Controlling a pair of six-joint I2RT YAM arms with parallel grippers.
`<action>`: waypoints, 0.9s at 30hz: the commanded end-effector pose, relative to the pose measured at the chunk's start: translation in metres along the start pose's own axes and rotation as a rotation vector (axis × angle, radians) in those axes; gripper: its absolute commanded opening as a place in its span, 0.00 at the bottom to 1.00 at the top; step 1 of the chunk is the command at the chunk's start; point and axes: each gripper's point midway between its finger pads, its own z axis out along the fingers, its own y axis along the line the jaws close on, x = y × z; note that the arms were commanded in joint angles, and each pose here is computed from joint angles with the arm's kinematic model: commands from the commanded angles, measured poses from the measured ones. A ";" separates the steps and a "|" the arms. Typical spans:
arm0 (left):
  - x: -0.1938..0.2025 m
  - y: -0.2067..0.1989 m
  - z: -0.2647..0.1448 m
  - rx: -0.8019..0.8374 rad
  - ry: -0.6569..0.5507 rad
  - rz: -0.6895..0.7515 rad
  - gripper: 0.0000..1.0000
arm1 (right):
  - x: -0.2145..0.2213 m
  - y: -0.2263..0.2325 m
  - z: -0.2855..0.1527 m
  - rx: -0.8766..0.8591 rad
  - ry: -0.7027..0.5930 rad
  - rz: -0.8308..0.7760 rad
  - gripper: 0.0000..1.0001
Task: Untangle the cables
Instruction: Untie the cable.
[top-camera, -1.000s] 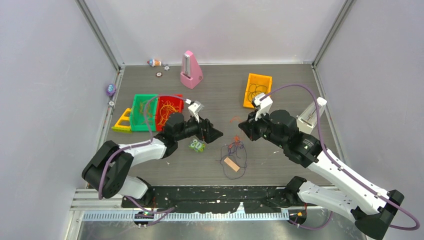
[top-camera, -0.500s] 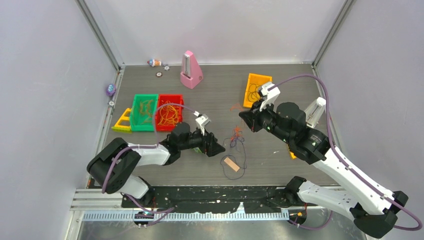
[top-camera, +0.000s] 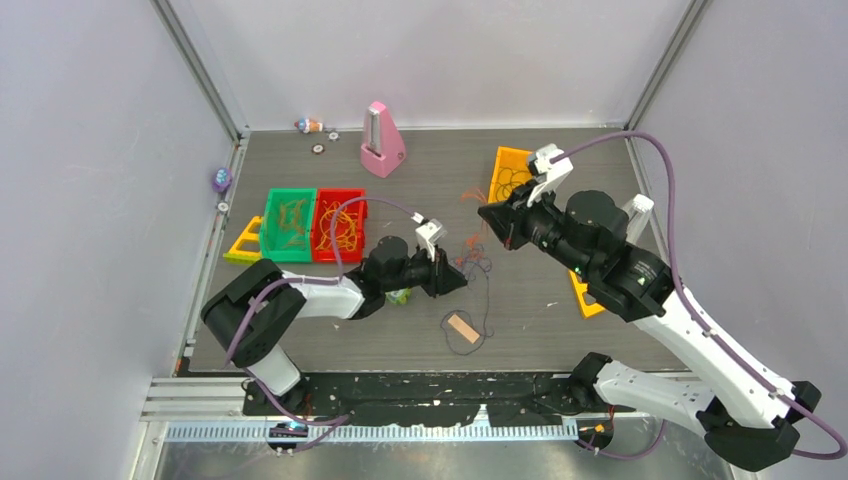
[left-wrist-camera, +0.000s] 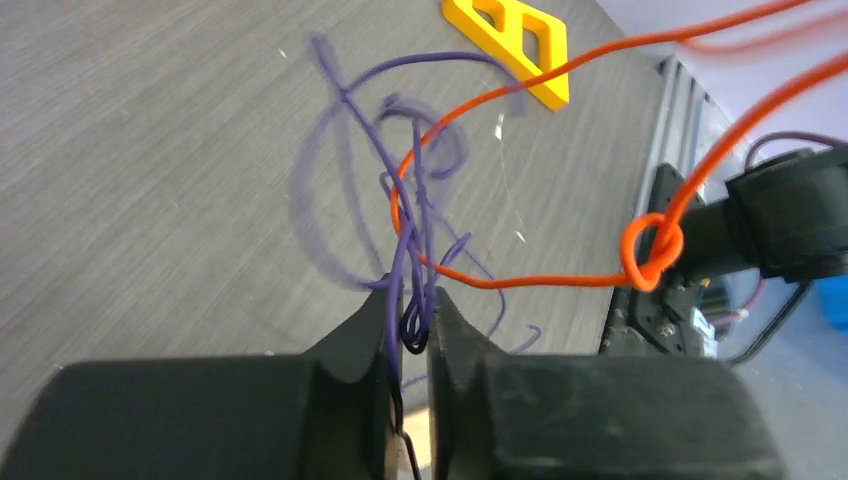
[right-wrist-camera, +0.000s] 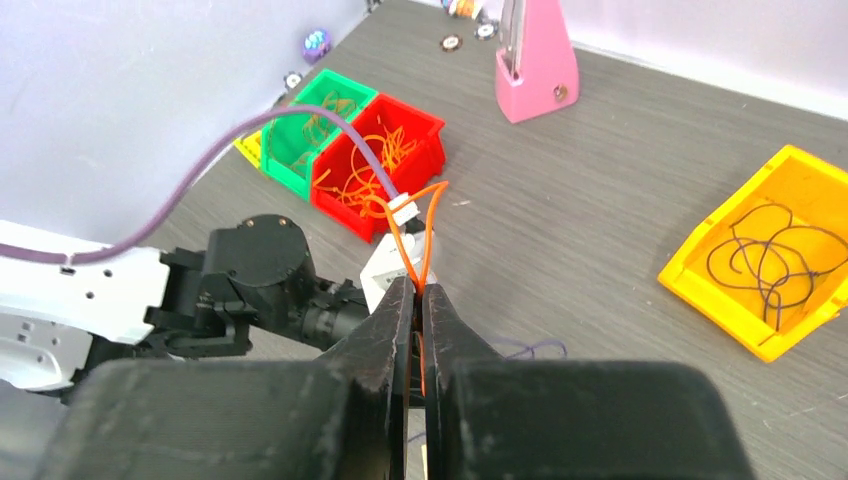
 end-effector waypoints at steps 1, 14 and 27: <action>-0.028 0.009 0.010 -0.063 -0.088 0.014 0.00 | -0.057 -0.003 -0.015 0.052 -0.144 0.001 0.06; 0.013 0.102 -0.063 -0.359 -0.046 -0.279 0.00 | -0.198 -0.071 -0.093 0.549 -0.404 -0.197 0.05; 0.004 0.106 -0.101 -0.466 -0.001 -0.244 0.00 | -0.169 -0.111 -0.091 0.797 -0.280 -0.235 0.06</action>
